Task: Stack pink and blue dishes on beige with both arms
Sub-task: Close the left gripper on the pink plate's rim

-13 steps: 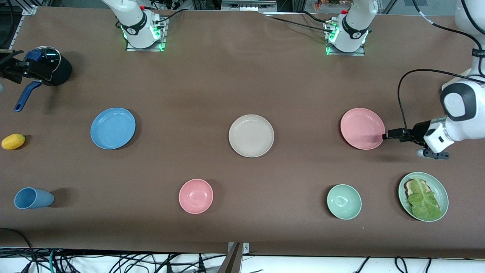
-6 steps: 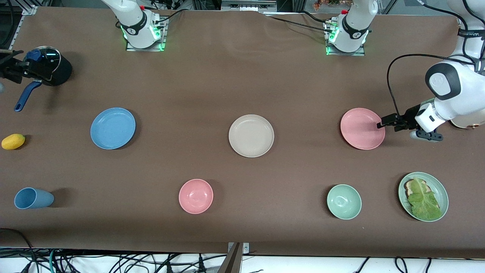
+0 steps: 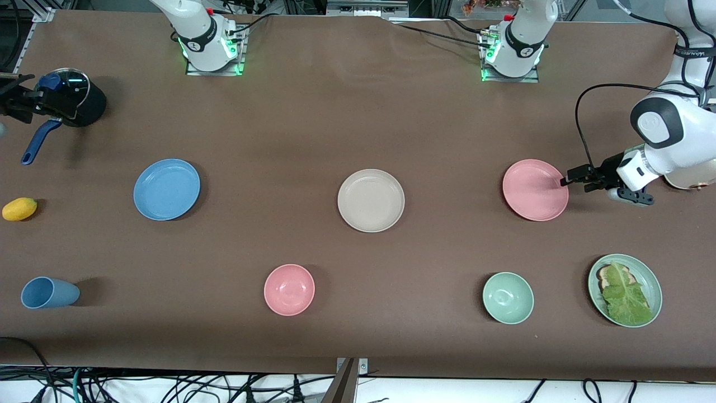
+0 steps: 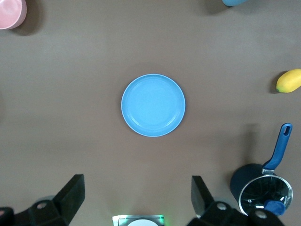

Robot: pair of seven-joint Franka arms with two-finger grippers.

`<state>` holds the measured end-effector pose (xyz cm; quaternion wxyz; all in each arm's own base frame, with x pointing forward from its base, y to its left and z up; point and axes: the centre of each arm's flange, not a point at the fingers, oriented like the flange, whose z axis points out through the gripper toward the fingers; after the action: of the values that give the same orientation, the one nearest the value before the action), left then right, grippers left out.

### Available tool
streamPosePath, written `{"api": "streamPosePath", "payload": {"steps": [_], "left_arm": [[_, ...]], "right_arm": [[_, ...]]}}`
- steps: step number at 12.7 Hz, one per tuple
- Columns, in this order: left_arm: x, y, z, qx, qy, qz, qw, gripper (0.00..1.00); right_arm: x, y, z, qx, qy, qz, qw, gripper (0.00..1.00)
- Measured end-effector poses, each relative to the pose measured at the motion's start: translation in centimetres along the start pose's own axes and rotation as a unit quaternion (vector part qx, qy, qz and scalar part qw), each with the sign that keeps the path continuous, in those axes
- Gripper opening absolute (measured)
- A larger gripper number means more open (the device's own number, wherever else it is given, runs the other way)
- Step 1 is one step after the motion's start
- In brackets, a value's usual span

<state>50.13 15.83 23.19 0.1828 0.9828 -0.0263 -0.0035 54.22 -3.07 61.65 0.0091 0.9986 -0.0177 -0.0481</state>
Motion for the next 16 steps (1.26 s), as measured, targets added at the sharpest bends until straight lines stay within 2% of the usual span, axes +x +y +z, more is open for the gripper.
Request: {"api": "streamPosePath", "payload": {"steps": [9, 11, 12, 13, 15, 16], "left_arm": [[0.3, -1.8, 3.5, 0.003, 0.0, -0.003, 1.0, 0.99], [0.6, -1.6, 3.4, 0.002, 0.001, -0.002, 1.0, 0.95], [0.6, -1.6, 3.6, 0.0, 0.002, -0.004, 1.0, 0.87], [0.6, -1.7, 3.8, -0.003, 0.002, -0.007, 1.0, 0.85], [0.6, -1.9, 4.4, -0.006, 0.0, -0.01, 1.0, 0.87], [0.7, -2.0, 4.6, -0.006, -0.001, -0.011, 1.0, 0.93]], "right_arm": [[0.0, 0.0, 0.0, 0.0, 0.0, 0.0, 1.0, 1.0], [0.0, 0.0, 0.0, 0.0, 0.0, 0.0, 1.0, 1.0], [0.0, 0.0, 0.0, 0.0, 0.0, 0.0, 1.0, 1.0], [0.0, 0.0, 0.0, 0.0, 0.0, 0.0, 1.0, 1.0], [0.0, 0.0, 0.0, 0.0, 0.0, 0.0, 1.0, 1.0], [0.0, 0.0, 0.0, 0.0, 0.0, 0.0, 1.0, 1.0]]}}
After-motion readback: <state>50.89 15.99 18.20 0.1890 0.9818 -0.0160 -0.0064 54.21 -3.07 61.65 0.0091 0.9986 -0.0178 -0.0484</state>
